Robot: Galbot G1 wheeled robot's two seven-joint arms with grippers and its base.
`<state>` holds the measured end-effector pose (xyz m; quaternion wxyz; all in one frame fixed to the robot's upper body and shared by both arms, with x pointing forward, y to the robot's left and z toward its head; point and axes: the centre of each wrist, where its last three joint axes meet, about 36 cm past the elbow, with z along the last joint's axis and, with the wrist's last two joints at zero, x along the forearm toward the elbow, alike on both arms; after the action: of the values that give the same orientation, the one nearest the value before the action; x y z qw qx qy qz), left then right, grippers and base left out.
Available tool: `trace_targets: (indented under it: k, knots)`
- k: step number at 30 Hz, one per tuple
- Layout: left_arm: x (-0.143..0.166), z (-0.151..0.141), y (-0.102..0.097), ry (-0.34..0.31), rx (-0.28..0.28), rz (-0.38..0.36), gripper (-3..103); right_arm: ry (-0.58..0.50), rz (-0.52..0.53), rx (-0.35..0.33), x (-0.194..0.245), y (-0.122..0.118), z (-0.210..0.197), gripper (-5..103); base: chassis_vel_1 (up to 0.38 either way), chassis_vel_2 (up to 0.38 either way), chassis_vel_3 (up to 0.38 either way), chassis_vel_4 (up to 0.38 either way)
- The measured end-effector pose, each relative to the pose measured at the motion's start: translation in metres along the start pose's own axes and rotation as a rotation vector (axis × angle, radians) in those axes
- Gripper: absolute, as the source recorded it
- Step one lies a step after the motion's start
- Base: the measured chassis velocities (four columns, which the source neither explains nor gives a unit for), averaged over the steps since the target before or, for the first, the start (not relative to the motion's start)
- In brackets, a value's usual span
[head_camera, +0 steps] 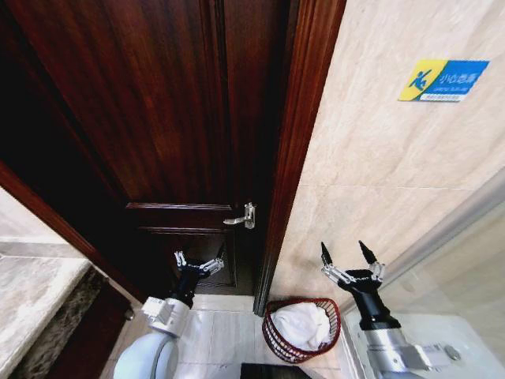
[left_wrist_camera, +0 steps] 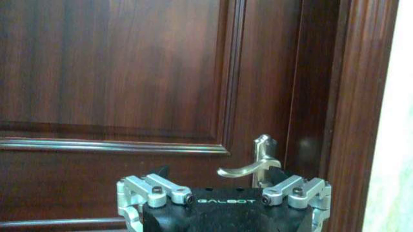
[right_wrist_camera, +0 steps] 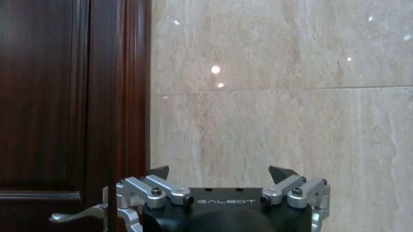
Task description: Discard the used towel into the hamper.
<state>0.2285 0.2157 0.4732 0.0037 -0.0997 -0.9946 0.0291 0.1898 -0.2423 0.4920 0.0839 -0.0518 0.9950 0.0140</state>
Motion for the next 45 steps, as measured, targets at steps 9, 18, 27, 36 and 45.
trace_targets:
  k: [9,18,27,36,45]
  knots:
    - [0.0000,0.0000,0.0000,0.000,0.000,0.000,100,0.000,0.000,0.000,0.0000,0.0000,0.0000,100,0.156,-0.153,-0.141,0.151]
    - [0.0000,0.0000,0.0000,0.000,0.000,0.000,100,0.000,0.000,0.000,0.0000,0.0000,0.0000,100,0.076,-0.074,-0.087,0.074]
    - [0.0000,0.0000,0.0000,0.000,0.000,0.000,100,0.000,0.000,0.000,0.0000,0.0000,0.0000,100,-0.020,0.020,0.028,-0.021]
    - [0.0000,0.0000,0.0000,0.000,0.000,0.000,100,0.000,0.000,0.000,0.0000,0.0000,0.0000,100,0.089,-0.095,-0.097,0.083]
    - [0.0000,0.0000,0.0000,0.000,0.000,0.000,100,0.000,0.000,0.000,0.0000,0.0000,0.0000,100,0.073,-0.080,-0.071,0.083]
